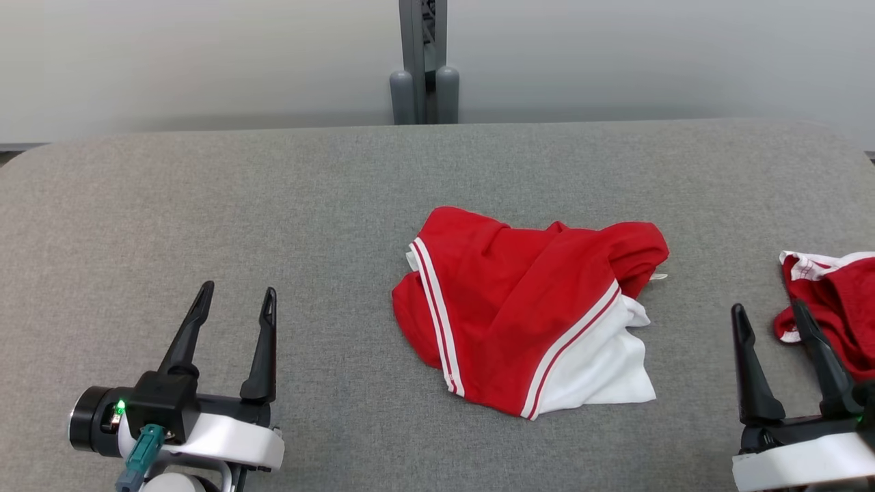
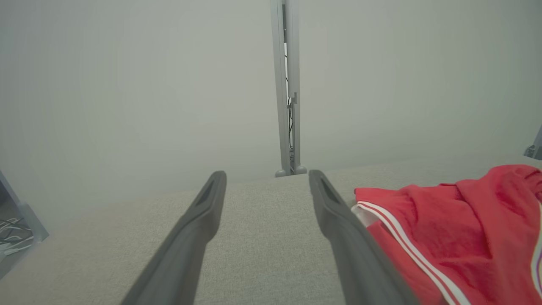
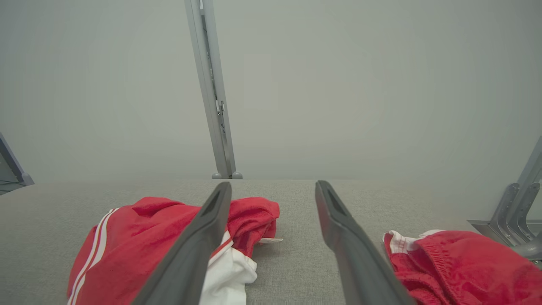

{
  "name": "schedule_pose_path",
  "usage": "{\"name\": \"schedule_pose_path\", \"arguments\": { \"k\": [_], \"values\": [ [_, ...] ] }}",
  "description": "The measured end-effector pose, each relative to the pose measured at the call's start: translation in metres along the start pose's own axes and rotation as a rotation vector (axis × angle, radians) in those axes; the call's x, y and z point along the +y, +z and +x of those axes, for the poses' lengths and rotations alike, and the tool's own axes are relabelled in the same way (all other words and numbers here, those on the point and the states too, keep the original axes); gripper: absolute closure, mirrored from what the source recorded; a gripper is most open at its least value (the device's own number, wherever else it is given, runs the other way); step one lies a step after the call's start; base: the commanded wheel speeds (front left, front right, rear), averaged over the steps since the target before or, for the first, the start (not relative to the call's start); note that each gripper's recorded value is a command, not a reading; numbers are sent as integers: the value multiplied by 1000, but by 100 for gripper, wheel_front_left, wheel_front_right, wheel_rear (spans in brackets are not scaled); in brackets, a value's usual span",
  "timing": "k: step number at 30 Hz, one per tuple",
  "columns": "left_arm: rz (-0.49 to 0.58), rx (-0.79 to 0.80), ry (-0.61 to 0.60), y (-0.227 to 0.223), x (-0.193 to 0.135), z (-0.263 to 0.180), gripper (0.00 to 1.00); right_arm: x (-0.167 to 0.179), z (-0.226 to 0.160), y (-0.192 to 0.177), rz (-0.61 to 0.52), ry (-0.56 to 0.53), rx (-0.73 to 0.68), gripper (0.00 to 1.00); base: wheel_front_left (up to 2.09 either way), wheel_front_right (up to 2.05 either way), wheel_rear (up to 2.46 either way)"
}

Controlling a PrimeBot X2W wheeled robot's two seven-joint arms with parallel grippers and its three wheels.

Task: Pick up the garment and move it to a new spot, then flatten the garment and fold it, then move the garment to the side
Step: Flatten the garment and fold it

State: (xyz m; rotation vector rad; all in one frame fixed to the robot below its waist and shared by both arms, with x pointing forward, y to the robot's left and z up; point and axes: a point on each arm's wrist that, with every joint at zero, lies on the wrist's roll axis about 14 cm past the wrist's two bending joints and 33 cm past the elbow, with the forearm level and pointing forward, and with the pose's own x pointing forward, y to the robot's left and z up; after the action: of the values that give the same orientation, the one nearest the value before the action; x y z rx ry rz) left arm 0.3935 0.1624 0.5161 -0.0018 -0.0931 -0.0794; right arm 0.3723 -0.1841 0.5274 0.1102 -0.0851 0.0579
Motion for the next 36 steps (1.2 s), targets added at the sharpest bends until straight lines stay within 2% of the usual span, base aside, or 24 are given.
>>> {"name": "schedule_pose_path", "arguments": {
  "k": [20,23,31,36],
  "values": [
    [20,19,-28,0,-8,-3,0,-1,-1,-2,37,-9,17,0,0,0,0],
    [2,41,-127,-2,-39,-3,0,0,2,-2,40,-6,12,0,0,0,0],
    [-53,137,-590,-17,-173,-22,0,-9,5,-9,53,-34,26,0,0,0,0],
    [-30,236,-816,-45,-228,-43,0,-22,5,-12,61,-79,28,0,0,0,0]
  ]
}}
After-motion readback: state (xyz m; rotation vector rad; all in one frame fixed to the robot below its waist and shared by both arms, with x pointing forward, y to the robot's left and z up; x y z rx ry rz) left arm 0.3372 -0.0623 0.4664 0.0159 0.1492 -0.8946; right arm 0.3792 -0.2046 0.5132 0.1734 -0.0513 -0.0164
